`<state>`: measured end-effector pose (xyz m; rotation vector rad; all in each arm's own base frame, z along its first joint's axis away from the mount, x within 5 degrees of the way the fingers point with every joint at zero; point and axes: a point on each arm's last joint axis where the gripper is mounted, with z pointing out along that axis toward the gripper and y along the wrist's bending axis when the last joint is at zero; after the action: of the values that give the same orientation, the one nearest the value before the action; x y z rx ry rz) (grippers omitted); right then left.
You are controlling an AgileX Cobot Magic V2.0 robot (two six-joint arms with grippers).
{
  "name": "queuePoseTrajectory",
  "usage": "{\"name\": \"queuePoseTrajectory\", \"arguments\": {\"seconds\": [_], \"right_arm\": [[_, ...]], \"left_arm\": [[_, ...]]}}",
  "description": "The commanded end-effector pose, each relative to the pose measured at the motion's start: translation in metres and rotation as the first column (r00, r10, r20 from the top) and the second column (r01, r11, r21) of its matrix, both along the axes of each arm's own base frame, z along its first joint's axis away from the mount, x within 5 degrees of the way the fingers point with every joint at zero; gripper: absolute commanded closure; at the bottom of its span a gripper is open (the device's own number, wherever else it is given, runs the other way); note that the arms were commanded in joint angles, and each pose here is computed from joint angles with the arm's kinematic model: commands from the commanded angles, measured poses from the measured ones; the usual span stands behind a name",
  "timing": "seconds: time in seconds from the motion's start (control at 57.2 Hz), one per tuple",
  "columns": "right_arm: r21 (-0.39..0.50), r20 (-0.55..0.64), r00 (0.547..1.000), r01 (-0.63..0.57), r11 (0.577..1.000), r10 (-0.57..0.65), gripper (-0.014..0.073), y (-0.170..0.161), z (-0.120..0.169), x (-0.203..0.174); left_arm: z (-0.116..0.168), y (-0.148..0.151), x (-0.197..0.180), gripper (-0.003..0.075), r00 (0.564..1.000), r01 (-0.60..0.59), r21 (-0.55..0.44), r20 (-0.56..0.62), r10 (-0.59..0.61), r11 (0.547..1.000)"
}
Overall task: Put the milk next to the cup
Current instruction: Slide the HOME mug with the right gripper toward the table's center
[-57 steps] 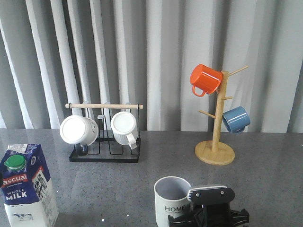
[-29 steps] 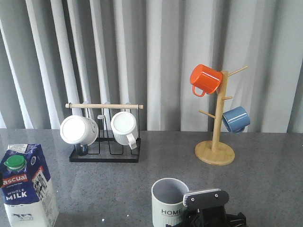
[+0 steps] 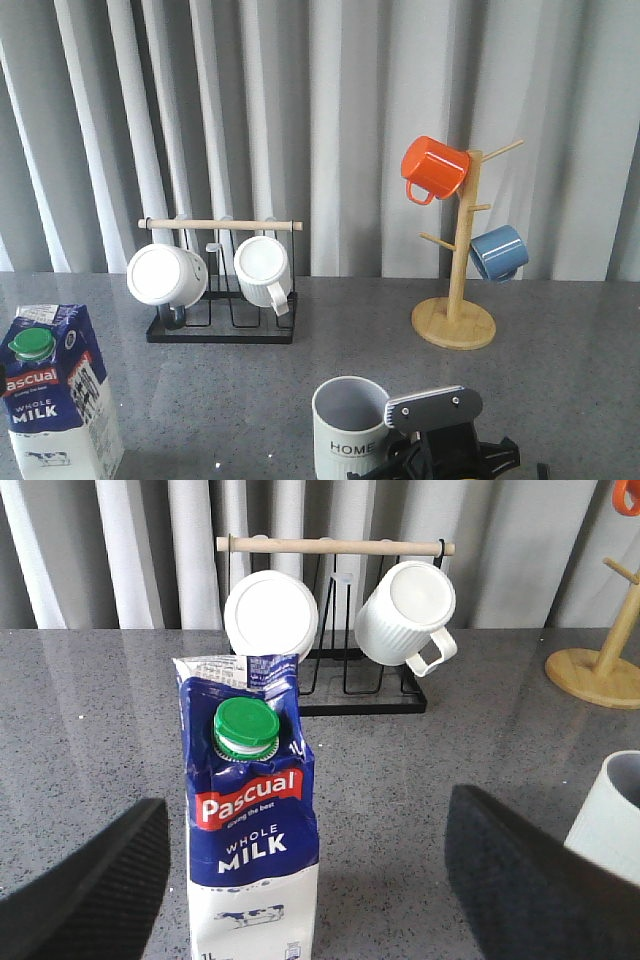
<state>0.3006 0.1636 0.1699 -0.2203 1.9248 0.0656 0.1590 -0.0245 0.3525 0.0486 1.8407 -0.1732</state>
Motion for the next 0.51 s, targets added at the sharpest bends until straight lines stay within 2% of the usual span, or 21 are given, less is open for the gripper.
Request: {"name": "queuePoseTrajectory", "arguments": {"seconds": [0.0,0.192,0.489], "right_arm": [[0.007,0.089,0.996,-0.022,1.0,0.022,0.0312,0.0008,0.0272,0.0002],[-0.006,0.039,0.998,-0.049,0.999,0.049,0.0312,0.0023,0.0243,-0.002],[-0.003,-0.032,0.999,0.001,1.0,-0.001,0.0312,-0.002,0.0192,-0.0038]], "left_arm": [[0.018,-0.0012,0.0005,0.018,0.995,0.008,-0.026,0.103,-0.005,1.0],[0.018,-0.0012,0.0005,0.018,0.995,0.008,-0.026,0.103,-0.005,1.0],[0.018,-0.0012,0.0005,0.018,0.995,0.008,-0.026,0.103,-0.005,1.0]]}}
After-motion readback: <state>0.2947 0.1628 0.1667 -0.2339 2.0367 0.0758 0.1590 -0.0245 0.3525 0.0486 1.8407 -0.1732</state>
